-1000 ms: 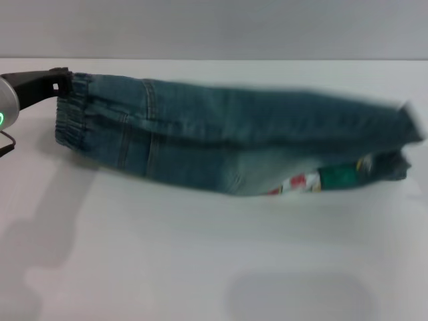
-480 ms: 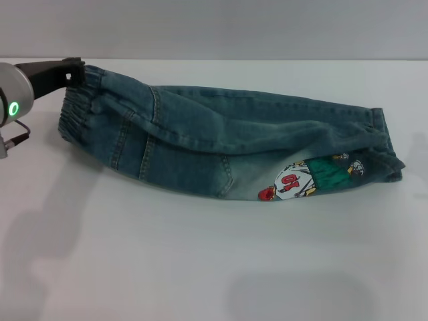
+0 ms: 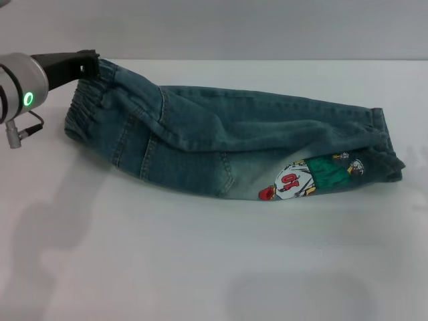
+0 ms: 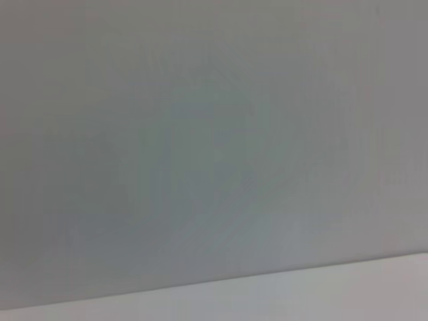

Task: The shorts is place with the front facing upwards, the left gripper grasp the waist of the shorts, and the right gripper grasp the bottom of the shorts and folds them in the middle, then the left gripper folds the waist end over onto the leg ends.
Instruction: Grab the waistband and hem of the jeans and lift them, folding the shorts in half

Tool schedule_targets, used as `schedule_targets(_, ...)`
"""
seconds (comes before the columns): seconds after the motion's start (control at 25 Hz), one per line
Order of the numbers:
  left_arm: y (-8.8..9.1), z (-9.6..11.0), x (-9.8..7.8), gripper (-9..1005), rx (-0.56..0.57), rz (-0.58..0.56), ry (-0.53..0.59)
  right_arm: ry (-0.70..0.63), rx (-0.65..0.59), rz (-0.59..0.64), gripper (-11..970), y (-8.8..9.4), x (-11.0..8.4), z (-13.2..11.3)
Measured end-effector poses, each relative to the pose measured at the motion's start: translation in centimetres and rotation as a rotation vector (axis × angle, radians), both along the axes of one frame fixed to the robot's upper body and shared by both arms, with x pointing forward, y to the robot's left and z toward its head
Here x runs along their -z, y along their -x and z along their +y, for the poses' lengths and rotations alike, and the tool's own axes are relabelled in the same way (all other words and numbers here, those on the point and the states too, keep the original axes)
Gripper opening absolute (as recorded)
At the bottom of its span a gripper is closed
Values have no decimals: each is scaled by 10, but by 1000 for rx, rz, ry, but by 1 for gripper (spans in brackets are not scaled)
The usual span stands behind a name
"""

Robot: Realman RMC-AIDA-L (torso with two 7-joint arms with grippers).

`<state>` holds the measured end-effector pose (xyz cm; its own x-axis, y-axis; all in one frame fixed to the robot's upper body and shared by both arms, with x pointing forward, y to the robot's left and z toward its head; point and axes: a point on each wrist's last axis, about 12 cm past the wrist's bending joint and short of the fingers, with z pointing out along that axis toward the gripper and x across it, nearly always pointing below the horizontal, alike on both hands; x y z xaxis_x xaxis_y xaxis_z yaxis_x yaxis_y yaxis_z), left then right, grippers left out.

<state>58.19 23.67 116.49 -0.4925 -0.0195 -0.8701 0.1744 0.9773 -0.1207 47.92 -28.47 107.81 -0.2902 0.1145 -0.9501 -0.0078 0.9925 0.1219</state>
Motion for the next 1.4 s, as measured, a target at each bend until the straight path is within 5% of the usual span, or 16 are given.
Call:
schedule_targets(0.16, -1, -1, -1, 35, 4, -2, 0, 7, -16, 37, 150, -7, 1, 2)
schedule_targets(0.56, 0, 1, 0, 36, 2, 0, -6, 22, -55, 123, 572, -27, 2, 10)
schedule_targets(1.4, 9, 6, -2, 37, -6, -8, -11, -9, -81, 163, 623, -36, 14, 22)
